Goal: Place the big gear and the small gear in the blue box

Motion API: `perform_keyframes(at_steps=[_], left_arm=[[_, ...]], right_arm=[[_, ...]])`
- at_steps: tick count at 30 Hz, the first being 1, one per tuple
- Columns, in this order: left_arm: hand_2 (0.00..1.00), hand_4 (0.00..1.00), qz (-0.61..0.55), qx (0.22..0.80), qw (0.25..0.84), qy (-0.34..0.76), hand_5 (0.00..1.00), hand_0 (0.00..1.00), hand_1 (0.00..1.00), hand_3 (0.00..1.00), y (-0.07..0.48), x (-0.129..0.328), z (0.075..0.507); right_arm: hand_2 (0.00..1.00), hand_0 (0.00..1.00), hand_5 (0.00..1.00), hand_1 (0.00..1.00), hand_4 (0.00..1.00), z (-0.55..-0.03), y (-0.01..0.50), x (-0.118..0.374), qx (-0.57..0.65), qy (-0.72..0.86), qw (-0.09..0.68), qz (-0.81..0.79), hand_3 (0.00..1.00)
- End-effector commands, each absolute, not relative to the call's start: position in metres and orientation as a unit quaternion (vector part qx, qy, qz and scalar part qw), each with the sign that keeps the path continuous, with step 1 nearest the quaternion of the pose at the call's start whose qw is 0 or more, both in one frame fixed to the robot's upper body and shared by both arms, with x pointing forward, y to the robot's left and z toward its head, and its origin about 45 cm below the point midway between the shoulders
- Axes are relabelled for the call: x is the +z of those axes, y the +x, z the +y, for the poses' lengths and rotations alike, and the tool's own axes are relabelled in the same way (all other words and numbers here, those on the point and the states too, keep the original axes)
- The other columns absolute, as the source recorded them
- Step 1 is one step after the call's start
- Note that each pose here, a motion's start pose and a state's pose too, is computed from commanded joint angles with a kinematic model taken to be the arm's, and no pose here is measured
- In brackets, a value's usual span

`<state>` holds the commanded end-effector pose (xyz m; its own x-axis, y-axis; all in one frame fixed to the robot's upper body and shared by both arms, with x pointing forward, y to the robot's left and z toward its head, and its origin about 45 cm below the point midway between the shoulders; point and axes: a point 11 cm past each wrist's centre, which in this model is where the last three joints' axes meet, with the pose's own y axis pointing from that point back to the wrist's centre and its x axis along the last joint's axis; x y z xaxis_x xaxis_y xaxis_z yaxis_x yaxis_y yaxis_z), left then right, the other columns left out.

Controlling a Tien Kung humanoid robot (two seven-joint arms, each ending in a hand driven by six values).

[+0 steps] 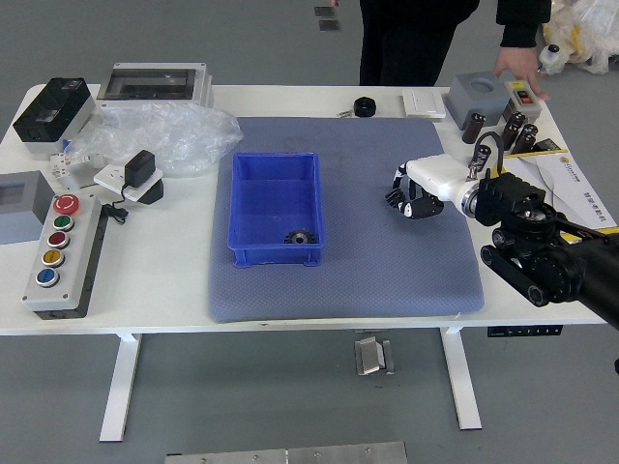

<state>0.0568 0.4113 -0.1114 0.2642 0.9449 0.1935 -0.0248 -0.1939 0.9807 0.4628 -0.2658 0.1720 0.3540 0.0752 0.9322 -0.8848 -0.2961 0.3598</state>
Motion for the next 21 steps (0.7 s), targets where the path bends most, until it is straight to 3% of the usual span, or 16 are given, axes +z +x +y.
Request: perform_keyframes(at_steps=[21], left_arm=[[0.847, 0.734, 0.377, 0.476, 0.507, 0.611, 0.307, 0.887, 0.874, 0.852, 0.055, -0.11, 0.415]], right_arm=[[0.458, 0.509, 0.313, 0.375, 0.538, -0.256, 0.462, 0.202, 0.511, 0.643, 0.479, -0.31, 0.562]])
